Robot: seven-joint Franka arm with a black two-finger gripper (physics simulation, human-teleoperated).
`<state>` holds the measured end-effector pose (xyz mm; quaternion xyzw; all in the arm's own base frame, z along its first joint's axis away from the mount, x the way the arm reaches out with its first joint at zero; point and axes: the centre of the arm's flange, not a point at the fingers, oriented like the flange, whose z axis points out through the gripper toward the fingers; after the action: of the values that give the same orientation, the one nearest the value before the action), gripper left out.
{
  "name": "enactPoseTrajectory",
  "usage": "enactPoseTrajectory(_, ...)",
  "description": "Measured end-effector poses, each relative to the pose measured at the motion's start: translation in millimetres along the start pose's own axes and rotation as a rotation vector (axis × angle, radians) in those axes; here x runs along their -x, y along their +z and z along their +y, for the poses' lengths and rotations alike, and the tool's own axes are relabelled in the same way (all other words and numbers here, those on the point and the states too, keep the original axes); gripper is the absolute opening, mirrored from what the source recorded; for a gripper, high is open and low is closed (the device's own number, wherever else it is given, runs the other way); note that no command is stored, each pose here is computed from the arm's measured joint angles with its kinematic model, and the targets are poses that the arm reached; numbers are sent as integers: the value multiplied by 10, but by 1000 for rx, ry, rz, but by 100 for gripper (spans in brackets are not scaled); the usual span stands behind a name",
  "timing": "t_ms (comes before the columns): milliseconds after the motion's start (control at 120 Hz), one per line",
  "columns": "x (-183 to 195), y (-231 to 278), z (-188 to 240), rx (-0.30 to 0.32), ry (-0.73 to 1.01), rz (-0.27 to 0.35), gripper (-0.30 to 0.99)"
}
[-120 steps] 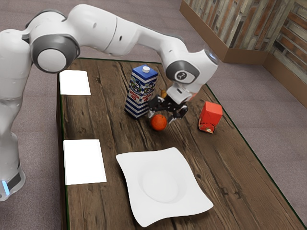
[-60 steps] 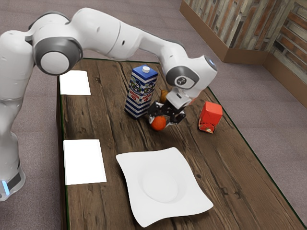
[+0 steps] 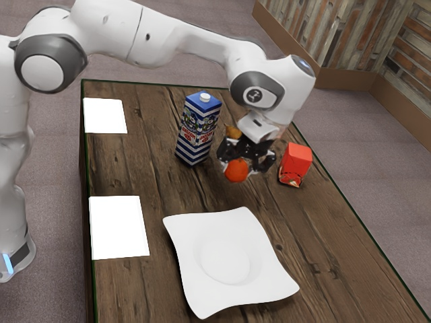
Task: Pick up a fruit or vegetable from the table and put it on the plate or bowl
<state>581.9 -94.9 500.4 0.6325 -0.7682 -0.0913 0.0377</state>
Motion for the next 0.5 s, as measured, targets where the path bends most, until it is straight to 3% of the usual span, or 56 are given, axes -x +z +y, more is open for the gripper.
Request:
enactPoseTrajectory(142, -860, -38, 82, 11, 132, -3, 34)
enactPoseTrajectory(500, -1540, -23, 210, 26, 203, -2, 34)
